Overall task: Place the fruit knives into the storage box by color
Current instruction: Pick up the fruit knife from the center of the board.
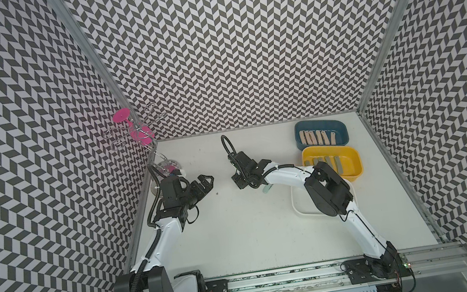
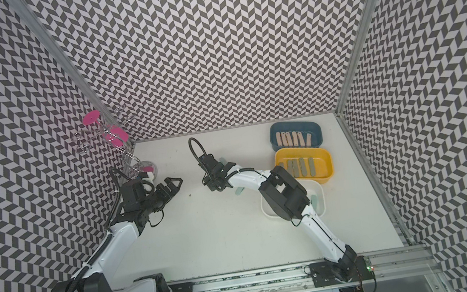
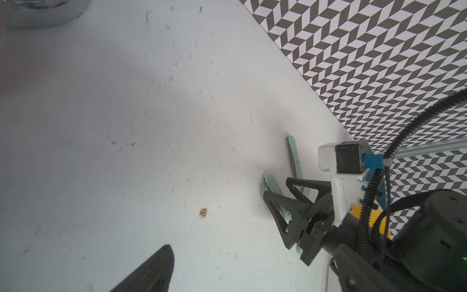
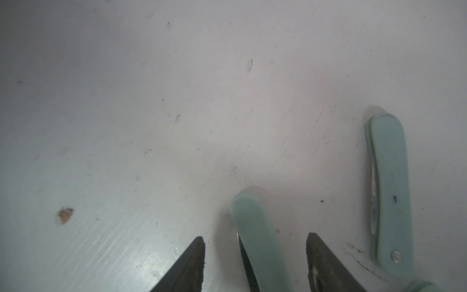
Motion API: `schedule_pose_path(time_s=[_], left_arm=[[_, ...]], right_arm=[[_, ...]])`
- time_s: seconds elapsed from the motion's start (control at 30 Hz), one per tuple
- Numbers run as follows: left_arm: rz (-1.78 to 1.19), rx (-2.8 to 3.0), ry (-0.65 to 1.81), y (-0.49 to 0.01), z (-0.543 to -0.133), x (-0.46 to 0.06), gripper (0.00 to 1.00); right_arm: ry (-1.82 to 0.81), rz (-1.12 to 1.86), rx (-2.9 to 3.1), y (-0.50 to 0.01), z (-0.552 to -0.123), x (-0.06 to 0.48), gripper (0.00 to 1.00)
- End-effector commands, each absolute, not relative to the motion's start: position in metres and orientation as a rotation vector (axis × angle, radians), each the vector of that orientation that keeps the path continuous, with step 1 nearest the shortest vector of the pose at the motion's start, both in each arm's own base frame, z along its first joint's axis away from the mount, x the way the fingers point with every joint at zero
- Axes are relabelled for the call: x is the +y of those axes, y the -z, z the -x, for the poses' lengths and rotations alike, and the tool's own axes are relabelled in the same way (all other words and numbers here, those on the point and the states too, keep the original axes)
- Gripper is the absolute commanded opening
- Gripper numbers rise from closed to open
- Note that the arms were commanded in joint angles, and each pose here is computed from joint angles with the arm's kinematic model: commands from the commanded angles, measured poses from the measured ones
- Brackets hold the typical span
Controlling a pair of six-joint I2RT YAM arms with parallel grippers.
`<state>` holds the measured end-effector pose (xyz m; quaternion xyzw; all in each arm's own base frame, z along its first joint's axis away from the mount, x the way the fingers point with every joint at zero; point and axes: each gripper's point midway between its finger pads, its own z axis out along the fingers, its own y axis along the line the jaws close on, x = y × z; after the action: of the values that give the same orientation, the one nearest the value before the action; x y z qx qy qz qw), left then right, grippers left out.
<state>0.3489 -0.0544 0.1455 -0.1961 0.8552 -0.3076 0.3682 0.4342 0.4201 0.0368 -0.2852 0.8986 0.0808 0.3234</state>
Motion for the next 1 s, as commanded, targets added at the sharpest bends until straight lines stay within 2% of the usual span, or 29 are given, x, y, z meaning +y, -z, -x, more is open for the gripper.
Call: schedule_pose_path(time_s=[0.0, 0.27, 0.6, 0.97], left_arm=[[0.477, 2.17, 0.799, -0.151, -0.348, -0.054, 1.0], [0.481, 2.168, 0.806, -0.15, -0.347, -0.054, 1.0], [0.477, 2.161, 0.822, -0.152, -0.347, -0.056, 1.0], [0.464, 2.145, 0.878, -0.157, -0.348, -0.063, 1.0]], right_arm=[[-0.177, 0.767, 2.328, -0.032, -0.441, 0.424, 0.58], [-0.193, 0.788, 2.357, -0.015, -0.437, 0.427, 0.39], [-0.25, 0.771, 2.36, -0.015, -0.44, 0.438, 0.21], [-0.443, 0.665, 2.304, -0.083, -0.437, 0.455, 0.2]])
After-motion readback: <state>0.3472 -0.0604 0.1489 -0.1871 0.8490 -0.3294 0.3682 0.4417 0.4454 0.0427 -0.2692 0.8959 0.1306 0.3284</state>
